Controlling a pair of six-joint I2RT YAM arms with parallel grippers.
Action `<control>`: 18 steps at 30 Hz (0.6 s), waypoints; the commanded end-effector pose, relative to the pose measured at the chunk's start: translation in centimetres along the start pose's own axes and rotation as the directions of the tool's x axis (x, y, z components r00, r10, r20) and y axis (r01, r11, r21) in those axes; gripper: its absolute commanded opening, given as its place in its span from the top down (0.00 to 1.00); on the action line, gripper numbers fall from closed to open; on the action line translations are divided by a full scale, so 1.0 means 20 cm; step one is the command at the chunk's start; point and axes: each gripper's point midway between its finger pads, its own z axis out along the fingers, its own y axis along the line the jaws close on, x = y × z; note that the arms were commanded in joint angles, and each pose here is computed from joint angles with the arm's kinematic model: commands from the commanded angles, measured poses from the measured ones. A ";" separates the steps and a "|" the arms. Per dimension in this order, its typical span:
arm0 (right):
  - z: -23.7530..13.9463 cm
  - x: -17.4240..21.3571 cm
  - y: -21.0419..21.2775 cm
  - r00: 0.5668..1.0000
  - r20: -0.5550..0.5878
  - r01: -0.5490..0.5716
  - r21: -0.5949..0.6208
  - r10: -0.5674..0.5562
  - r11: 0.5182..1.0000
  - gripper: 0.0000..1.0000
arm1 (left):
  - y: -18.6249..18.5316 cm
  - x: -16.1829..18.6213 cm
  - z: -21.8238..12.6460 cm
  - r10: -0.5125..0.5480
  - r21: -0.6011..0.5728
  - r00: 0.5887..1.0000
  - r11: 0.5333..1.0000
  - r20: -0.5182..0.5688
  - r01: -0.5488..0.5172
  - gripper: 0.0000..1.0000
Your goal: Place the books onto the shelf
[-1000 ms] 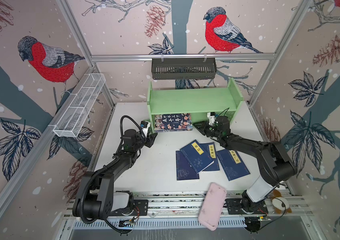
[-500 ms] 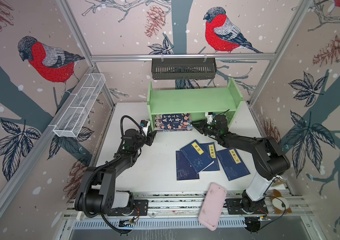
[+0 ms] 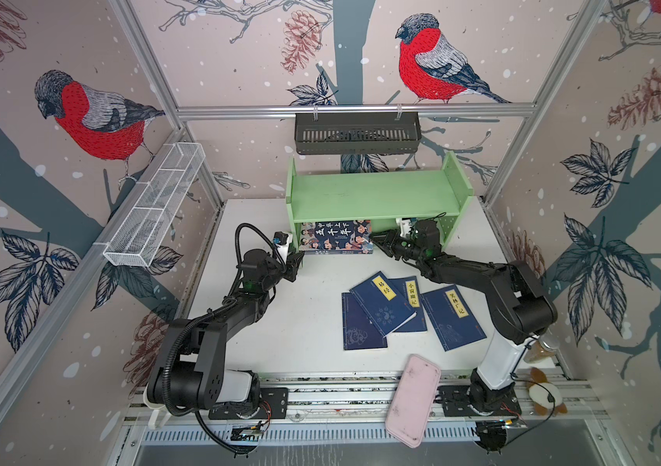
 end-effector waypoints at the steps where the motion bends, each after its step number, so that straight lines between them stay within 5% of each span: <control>1: 0.02 -0.01 0.04 1.000 -0.013 0.023 -0.028 -0.023 0.999 0.70 | -0.01 -0.09 0.00 0.041 0.011 0.997 0.999 0.067 -0.042 0.67; 9: 0.05 -0.02 0.03 0.999 -0.029 0.034 -0.014 -0.034 0.999 0.70 | -0.01 -0.09 0.00 0.047 0.003 0.997 0.999 0.067 -0.047 0.66; 18: -0.08 -0.01 0.02 0.999 0.013 0.038 0.004 -0.038 0.999 0.66 | -0.02 -0.08 -0.03 0.085 -0.010 0.995 0.996 0.059 -0.085 0.55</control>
